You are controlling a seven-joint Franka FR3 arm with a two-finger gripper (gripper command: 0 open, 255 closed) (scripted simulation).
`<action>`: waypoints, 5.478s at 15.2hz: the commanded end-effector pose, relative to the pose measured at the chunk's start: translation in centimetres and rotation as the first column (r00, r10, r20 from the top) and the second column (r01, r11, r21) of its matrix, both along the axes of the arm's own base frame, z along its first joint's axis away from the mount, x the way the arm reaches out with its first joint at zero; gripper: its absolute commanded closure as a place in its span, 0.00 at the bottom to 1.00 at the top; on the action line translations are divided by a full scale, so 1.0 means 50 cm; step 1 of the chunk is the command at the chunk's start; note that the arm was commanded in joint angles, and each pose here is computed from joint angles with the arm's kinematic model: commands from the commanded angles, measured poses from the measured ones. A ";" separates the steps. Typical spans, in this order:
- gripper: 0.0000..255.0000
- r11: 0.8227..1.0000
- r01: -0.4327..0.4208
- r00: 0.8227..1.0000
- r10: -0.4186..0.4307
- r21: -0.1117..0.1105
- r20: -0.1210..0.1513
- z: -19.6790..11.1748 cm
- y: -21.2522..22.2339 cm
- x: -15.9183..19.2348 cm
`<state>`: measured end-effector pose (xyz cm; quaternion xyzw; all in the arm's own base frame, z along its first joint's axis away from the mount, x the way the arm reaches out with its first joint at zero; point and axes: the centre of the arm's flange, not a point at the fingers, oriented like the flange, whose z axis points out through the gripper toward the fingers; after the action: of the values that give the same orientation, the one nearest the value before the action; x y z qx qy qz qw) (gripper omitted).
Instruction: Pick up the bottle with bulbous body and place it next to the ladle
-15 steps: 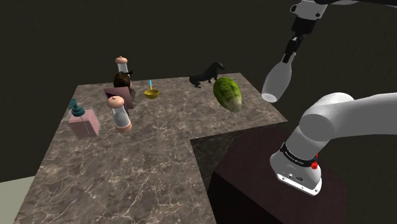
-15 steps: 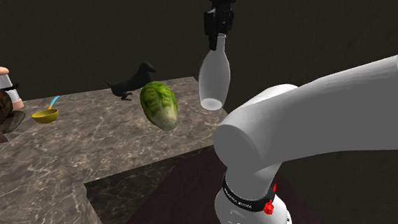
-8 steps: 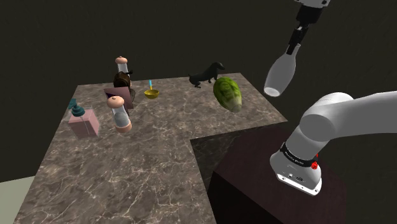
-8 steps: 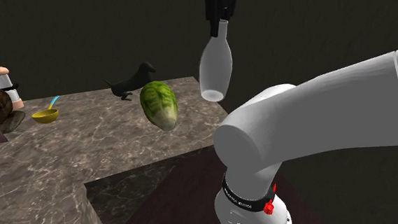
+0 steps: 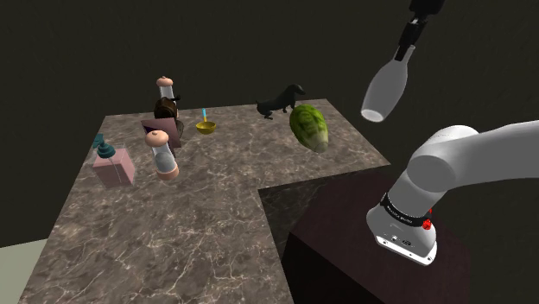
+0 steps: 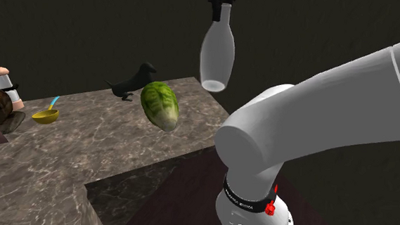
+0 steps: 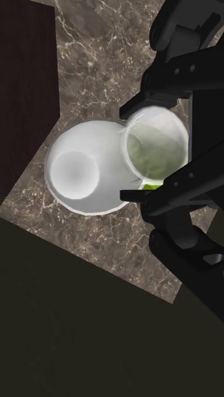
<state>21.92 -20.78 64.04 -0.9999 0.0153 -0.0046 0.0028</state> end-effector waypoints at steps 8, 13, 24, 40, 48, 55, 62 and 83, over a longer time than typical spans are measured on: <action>1.00 1.000 0.000 1.000 0.000 0.000 0.000 0.095 -0.001 0.000; 1.00 1.000 0.000 1.000 0.000 0.000 0.000 0.148 -0.001 0.000; 1.00 1.000 0.000 1.000 0.000 0.000 0.000 0.196 0.039 0.061; 1.00 1.000 0.000 1.000 0.000 0.000 0.000 0.036 0.254 0.388; 1.00 1.000 0.000 1.000 0.000 0.000 0.000 -0.044 0.361 0.551; 1.00 1.000 0.000 1.000 0.000 0.000 0.000 -0.114 0.456 0.694; 1.00 1.000 0.000 1.000 0.000 0.000 0.000 -0.183 0.534 0.814; 1.00 1.000 0.000 1.000 0.000 0.000 0.000 -0.399 0.534 0.814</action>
<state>62.56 5.91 44.43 -0.9999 0.0153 -0.0040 0.0027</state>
